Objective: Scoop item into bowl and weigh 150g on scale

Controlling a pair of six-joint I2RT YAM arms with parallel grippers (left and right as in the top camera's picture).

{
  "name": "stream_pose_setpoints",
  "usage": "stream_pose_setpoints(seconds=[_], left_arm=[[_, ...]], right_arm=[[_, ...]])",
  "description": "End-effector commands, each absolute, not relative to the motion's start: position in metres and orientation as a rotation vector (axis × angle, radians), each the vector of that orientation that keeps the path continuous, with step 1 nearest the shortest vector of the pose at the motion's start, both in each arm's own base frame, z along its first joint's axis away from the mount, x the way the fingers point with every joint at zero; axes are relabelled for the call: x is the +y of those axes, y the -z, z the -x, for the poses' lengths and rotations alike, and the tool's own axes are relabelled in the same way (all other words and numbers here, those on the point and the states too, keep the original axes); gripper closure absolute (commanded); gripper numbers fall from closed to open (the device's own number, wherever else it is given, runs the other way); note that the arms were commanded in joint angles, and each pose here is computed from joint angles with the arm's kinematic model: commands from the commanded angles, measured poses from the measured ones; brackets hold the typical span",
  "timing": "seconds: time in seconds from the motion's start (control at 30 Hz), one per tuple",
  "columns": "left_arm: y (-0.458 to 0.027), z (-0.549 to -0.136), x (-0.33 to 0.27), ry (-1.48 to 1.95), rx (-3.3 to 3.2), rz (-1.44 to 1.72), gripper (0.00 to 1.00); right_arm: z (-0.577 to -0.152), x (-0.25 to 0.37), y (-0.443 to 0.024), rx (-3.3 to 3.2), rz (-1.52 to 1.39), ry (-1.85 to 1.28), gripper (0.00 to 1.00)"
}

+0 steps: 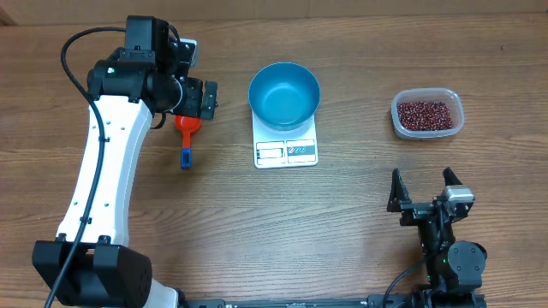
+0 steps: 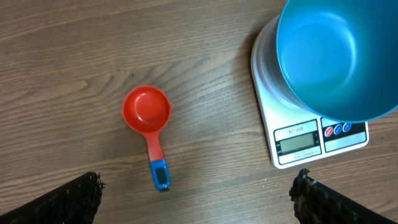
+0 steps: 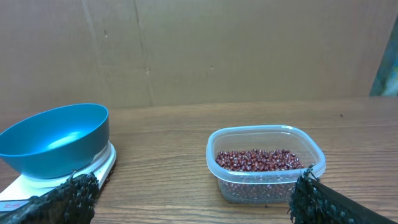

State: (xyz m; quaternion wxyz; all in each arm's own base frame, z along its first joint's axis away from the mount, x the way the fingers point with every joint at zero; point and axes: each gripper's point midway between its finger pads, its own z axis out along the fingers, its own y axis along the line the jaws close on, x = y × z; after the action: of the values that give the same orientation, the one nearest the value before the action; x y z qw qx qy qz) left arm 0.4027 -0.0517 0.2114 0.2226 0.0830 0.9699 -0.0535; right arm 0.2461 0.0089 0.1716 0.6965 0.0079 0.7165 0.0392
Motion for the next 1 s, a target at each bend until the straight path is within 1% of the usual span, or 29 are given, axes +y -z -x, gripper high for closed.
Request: stream_pose_setpoints(seconds=[0.0, 0.97], left_arm=[[-0.2212, -0.4064, -0.0523, 0.158, 2.653, -0.262, 0.01], [-0.2208, -0.4055, -0.0525, 0.160, 2.656, -0.263, 0.00]], right_arm=[[-0.2463, 0.0089, -0.1695, 1.595, -0.021, -0.087, 0.00], [-0.2463, 0.0089, -0.1695, 1.595, -0.021, -0.087, 0.00]])
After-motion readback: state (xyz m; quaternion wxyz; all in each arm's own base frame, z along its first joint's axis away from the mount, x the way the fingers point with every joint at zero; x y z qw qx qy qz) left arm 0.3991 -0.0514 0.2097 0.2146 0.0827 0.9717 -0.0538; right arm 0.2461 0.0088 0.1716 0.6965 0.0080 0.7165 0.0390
